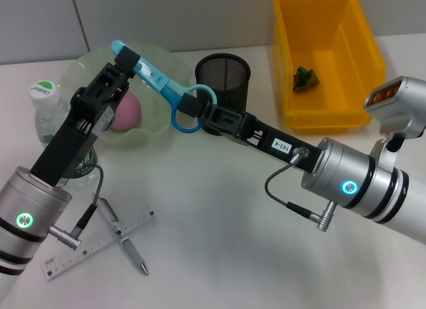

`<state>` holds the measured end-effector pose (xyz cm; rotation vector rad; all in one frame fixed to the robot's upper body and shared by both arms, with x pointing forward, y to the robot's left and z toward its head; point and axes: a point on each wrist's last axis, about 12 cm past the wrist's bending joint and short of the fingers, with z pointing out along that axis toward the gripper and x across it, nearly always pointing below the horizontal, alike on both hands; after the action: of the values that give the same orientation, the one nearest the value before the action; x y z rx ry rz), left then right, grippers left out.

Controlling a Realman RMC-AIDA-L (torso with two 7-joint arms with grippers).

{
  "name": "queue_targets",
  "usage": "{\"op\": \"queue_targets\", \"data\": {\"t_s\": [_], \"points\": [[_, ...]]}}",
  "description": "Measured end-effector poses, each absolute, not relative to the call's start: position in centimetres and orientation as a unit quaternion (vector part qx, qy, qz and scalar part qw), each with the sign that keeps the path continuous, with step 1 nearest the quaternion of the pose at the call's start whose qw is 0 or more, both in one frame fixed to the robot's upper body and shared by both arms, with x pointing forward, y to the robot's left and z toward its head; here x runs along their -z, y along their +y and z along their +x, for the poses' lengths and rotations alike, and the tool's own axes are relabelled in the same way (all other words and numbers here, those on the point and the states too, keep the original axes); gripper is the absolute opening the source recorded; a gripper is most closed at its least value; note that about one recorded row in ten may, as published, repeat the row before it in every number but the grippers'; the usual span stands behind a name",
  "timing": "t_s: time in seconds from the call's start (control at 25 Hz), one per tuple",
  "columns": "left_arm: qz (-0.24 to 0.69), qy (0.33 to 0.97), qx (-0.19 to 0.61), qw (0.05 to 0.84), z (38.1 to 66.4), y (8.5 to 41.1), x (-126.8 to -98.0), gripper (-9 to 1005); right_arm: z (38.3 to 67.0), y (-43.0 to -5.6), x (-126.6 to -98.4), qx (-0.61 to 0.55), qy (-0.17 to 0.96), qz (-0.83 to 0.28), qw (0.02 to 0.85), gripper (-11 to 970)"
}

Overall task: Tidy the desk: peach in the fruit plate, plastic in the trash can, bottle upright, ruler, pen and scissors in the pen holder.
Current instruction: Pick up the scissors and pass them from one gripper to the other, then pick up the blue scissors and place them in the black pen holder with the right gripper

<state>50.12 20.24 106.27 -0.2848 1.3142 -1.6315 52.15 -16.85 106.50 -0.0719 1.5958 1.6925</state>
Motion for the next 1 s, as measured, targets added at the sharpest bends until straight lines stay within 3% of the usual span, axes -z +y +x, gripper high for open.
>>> {"op": "queue_targets", "data": {"t_s": [0.36, 0.8, 1.0], "points": [[-0.119, 0.537, 0.674, 0.494, 50.2, 20.3, -106.4, 355, 52.0, -16.9, -106.5, -0.67, 0.628, -0.029, 0.396, 86], [-0.114, 0.534, 0.673, 0.498, 50.2, 20.5, -106.5, 784, 52.0, -17.0, -106.5, -0.669, 0.625, -0.032, 0.401, 85], [-0.092, 0.531, 0.671, 0.509, 50.4, 20.9, -106.8, 789, 51.9, -18.0, -106.9, -0.663, 0.607, -0.031, 0.437, 85]]}}
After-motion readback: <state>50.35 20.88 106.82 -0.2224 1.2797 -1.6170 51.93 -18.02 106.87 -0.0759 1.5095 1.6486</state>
